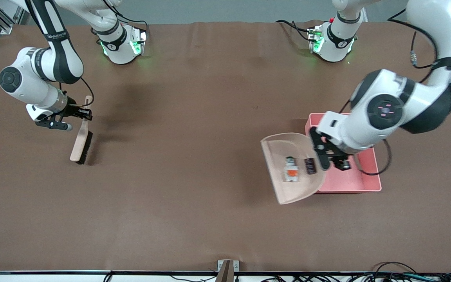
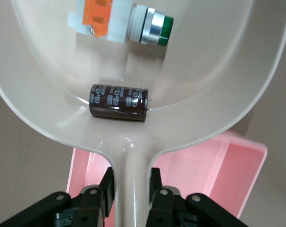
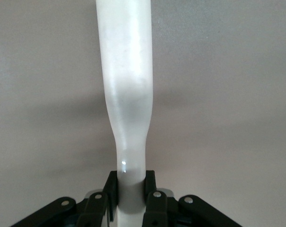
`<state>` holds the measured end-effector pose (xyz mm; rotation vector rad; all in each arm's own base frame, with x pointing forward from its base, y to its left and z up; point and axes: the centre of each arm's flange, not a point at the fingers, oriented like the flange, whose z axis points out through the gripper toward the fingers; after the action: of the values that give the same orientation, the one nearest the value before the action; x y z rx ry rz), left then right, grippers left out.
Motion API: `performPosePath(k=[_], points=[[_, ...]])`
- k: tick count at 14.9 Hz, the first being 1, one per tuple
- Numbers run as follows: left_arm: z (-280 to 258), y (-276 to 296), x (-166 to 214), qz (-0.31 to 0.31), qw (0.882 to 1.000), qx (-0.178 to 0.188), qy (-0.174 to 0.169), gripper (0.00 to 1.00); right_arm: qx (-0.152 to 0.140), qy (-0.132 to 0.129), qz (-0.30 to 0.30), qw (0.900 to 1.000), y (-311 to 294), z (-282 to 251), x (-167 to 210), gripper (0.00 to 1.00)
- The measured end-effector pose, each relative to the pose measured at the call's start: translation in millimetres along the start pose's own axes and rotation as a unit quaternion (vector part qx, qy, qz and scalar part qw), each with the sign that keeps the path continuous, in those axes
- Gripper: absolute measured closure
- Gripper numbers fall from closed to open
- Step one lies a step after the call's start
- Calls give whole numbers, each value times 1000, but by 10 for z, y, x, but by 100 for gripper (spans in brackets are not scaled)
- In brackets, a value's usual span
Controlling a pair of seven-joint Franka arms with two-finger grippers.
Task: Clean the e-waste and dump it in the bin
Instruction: 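Tilt the dustpan over the pink bin with the left gripper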
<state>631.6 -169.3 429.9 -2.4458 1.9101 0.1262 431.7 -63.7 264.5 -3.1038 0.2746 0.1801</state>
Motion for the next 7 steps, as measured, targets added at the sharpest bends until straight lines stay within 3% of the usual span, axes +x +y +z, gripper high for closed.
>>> performPosePath(k=[7], points=[[-53,-380,-1245,-22,999,-10,-27,66,-10,10,-1,1000,2,441,42,74]])
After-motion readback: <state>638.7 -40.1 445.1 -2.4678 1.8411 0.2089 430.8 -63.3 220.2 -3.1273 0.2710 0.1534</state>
